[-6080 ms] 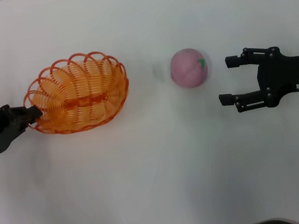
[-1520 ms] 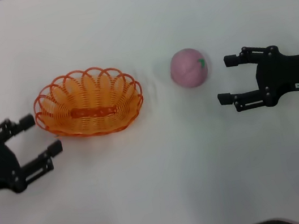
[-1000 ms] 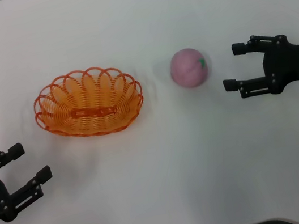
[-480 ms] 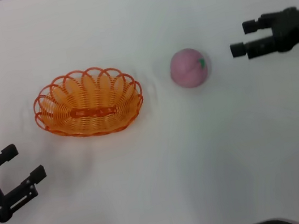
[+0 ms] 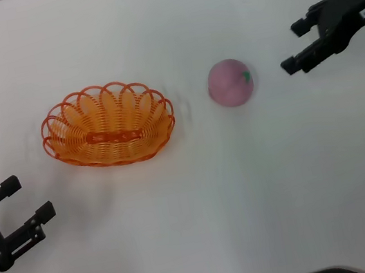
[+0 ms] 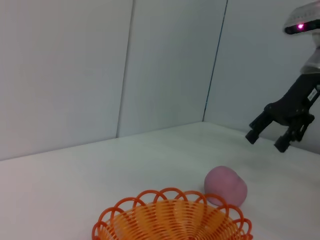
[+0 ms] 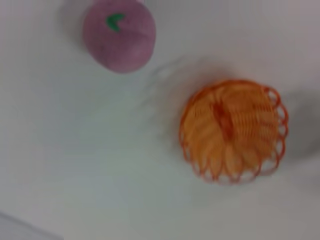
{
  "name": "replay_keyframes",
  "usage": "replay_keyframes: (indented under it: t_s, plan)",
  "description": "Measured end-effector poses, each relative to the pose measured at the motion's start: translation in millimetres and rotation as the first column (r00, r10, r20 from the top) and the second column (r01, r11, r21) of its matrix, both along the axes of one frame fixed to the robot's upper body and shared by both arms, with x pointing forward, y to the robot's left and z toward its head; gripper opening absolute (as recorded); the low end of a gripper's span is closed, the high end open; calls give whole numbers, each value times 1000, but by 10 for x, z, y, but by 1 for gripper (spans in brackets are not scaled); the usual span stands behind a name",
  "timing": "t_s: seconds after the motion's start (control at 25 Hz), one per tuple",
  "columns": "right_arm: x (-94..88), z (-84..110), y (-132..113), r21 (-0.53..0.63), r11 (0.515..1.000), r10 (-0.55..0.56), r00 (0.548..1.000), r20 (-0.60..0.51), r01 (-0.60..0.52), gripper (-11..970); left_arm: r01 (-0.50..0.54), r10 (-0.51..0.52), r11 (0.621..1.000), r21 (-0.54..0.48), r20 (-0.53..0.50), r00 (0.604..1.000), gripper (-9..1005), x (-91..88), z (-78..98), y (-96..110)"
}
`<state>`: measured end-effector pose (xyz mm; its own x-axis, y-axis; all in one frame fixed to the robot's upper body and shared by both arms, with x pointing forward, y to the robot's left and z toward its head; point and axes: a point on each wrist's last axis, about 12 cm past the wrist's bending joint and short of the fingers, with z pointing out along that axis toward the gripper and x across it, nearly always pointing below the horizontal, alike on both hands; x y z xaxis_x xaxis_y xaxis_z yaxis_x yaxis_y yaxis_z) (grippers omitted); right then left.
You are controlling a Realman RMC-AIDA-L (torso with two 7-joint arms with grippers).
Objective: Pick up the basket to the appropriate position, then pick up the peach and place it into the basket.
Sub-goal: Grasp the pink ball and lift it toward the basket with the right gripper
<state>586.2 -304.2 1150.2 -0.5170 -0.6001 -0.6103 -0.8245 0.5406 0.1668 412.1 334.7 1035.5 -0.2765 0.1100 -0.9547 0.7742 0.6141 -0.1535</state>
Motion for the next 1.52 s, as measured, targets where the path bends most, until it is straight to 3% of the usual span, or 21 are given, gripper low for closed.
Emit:
replay_keyframes:
  t_s: [0.4, 0.72, 1.0, 1.52]
  plan:
    - [231, -29, 559, -240, 954, 198, 978, 61, -178, 934, 6, -6, 1000, -1, 1, 1000, 750, 7, 3, -9]
    - [232, -189, 904, -248, 941, 256, 964, 71, -231, 935, 9, -9, 1000, -5, 4, 1000, 749, 6, 10, -11]
    - [231, -337, 984, -247, 941, 255, 964, 70, -231, 935, 10, -10, 1000, -5, 3, 1000, 750, 2, 9, -11]
    - [282, -414, 983, -263, 947, 220, 970, 108, -186, 931, 14, -14, 1000, -7, 0, 1000, 750, -6, 3, -22]
